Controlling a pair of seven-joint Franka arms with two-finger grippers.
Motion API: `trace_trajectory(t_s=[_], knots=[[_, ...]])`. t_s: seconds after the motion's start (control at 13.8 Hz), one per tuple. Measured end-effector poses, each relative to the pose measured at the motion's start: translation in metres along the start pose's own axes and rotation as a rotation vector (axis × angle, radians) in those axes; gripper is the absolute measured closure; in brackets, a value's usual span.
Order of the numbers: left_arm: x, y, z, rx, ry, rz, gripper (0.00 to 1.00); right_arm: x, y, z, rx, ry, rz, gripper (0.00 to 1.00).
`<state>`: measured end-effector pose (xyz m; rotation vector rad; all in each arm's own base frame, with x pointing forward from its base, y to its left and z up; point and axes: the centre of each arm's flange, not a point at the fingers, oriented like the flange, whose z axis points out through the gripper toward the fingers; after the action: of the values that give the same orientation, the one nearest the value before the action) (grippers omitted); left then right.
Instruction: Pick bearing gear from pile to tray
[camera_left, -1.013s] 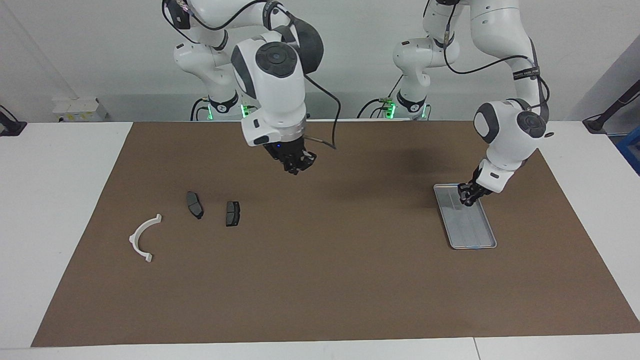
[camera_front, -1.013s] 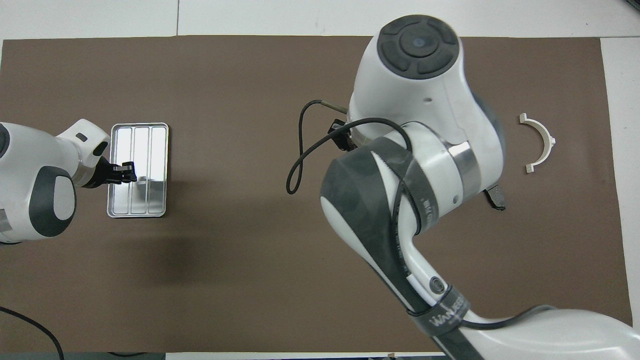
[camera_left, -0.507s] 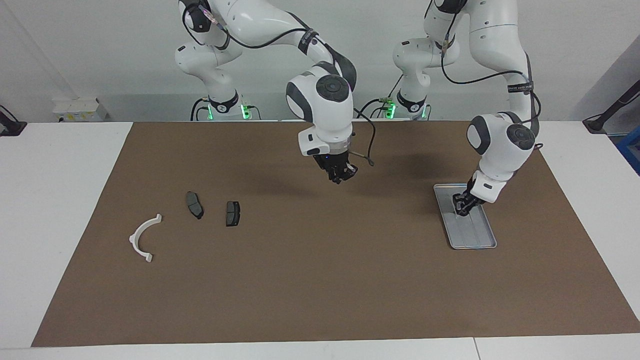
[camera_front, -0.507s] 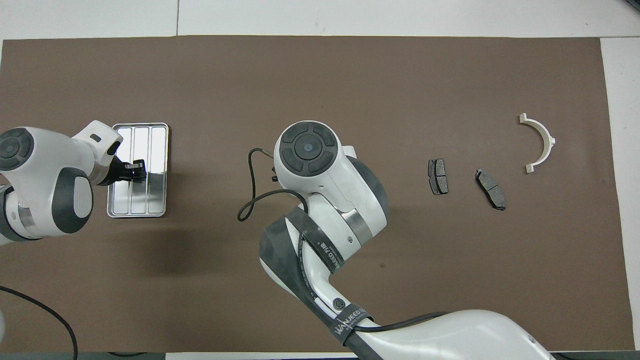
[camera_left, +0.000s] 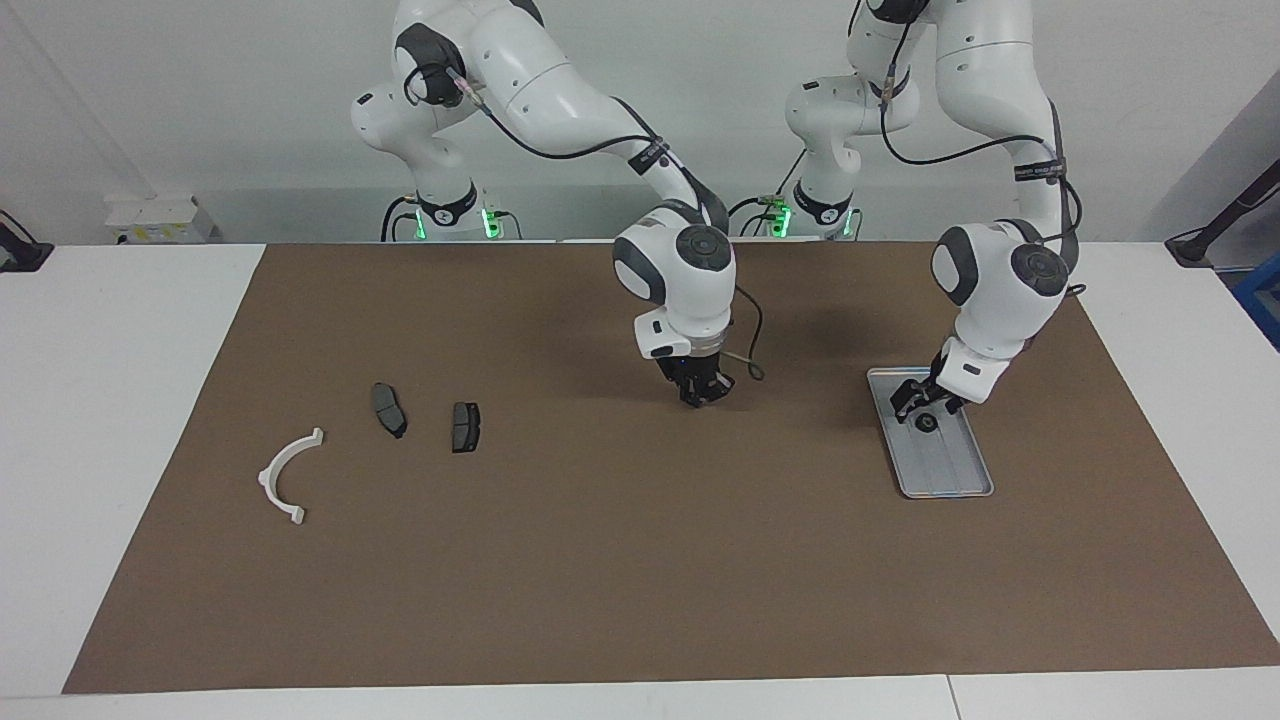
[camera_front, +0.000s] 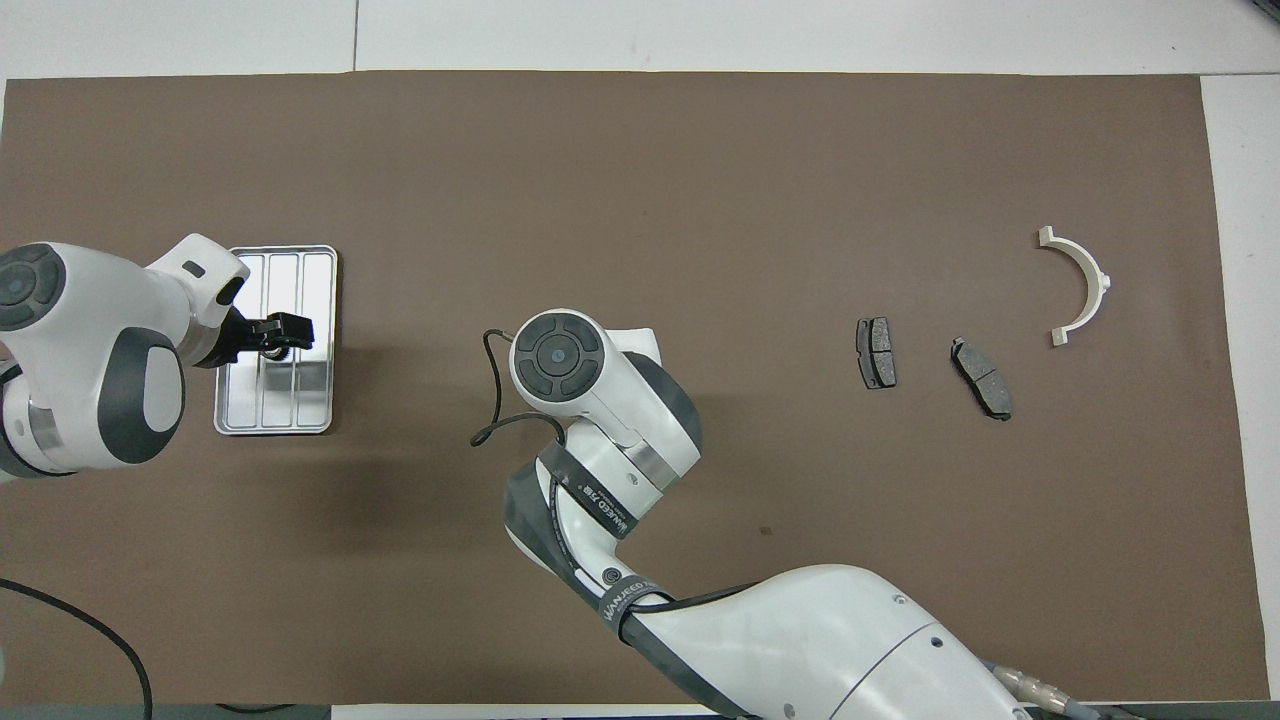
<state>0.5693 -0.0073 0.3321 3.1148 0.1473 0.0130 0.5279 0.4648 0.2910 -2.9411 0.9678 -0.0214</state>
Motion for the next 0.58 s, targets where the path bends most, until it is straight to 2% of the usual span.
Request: trace_trajectory(t_s=[0.29,0.36,0.58], knots=[[-0.004,0.043,-0.037,0.000,-0.007,-0.005,0.00,0.001,0.000,0.000,0.001,0.001,0.002,0.76],[-0.005,0.057,-0.040,-0.001,-0.003,-0.021,0.00,0.003,0.000,0.000,-0.005,0.003,0.004,0.69],[-0.011,0.107,-0.049,-0.010,0.017,-0.121,0.00,0.036,-0.001,-0.034,-0.060,0.003,0.048,0.34]])
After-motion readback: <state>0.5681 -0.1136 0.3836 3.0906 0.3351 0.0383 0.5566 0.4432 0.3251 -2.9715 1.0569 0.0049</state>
